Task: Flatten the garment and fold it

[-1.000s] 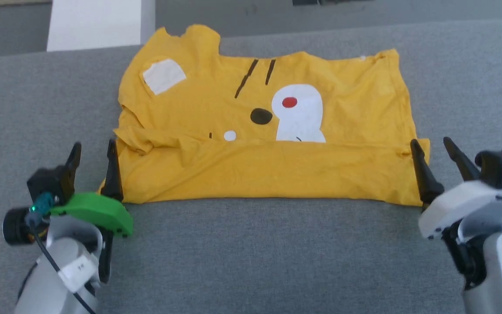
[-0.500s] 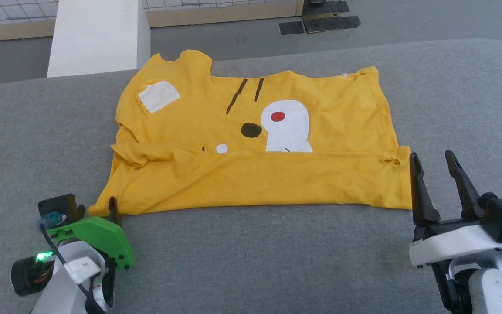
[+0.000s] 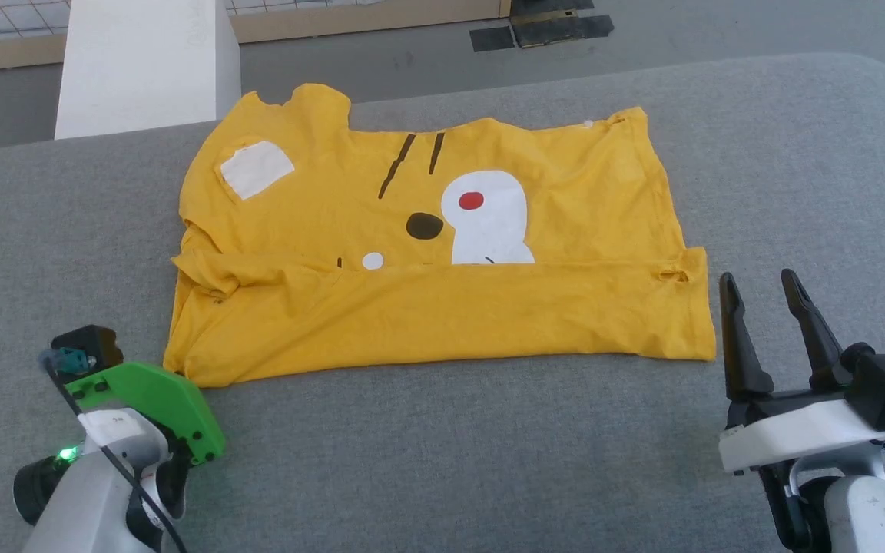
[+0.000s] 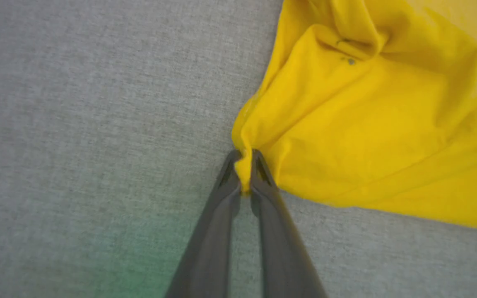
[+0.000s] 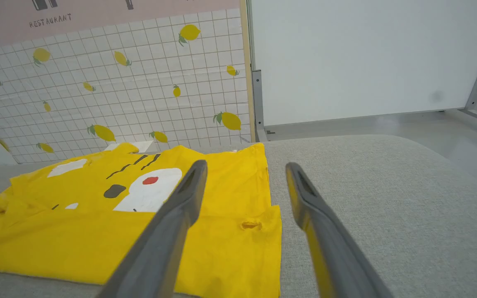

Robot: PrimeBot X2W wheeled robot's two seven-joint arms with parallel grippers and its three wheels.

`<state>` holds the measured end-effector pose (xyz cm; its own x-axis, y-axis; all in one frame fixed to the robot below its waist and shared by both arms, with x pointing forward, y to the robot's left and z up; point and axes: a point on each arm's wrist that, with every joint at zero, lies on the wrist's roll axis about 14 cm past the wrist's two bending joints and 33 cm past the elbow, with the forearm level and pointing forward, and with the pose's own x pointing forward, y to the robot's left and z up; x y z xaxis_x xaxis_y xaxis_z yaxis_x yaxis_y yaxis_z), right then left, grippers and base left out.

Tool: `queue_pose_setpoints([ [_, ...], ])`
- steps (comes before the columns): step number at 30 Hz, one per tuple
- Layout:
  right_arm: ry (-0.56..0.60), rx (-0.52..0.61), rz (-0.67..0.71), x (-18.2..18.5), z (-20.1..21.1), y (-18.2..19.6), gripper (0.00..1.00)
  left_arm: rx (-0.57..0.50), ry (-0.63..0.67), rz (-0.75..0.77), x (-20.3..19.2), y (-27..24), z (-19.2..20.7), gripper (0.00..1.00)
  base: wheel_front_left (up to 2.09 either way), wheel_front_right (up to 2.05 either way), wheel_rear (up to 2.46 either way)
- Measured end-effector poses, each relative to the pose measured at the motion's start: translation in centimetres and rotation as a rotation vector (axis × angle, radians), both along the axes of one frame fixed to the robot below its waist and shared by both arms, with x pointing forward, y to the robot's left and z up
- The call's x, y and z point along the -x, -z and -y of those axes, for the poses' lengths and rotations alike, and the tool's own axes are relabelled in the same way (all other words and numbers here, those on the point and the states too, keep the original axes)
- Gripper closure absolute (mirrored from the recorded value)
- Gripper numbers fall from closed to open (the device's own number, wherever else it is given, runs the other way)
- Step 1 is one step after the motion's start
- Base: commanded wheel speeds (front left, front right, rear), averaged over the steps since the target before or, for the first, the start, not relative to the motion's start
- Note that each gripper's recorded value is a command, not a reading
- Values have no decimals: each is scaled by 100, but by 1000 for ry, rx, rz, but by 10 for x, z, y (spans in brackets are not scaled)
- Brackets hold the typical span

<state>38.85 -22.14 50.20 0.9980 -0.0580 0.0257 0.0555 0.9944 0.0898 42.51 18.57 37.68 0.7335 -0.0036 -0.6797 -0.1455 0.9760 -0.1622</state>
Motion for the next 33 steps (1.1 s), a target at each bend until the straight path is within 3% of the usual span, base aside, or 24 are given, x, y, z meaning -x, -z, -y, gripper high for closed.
queue_pose_setpoints([
  [7, 14, -16, -77, -8, 6, 15, 0, 5, 10, 39, 0, -5, 0, 100, 0, 0, 0],
  [16, 15, -93, -590, -8, 11, 102, 0, 22, 21, 55, 7, -5, 2, 100, 0, 0, 0],
  [20, -5, -45, -797, 2, 8, 127, 0, 23, 23, 57, 7, -3, 2, 100, 0, 0, 0],
  [23, -22, -24, -875, 0, 5, 129, 0, 23, 24, 60, 8, -1, 0, 100, 0, 0, 0],
  [24, -25, -21, -895, 0, 4, 130, 16, 22, 22, 59, 8, 0, 0, 100, 0, 0, 0],
  [25, -28, -19, -912, 0, 4, 130, 69, 22, 23, 59, 8, 1, 0, 100, 0, 0, 0],
  [27, -33, -15, -922, -1, 3, 127, 100, 21, 22, 70, 7, 0, -1, 100, 0, 0, 0],
  [33, -19, 20, -813, -9, 6, 104, 100, 10, 16, 161, 5, -13, -4, 100, 0, 0, 0],
])
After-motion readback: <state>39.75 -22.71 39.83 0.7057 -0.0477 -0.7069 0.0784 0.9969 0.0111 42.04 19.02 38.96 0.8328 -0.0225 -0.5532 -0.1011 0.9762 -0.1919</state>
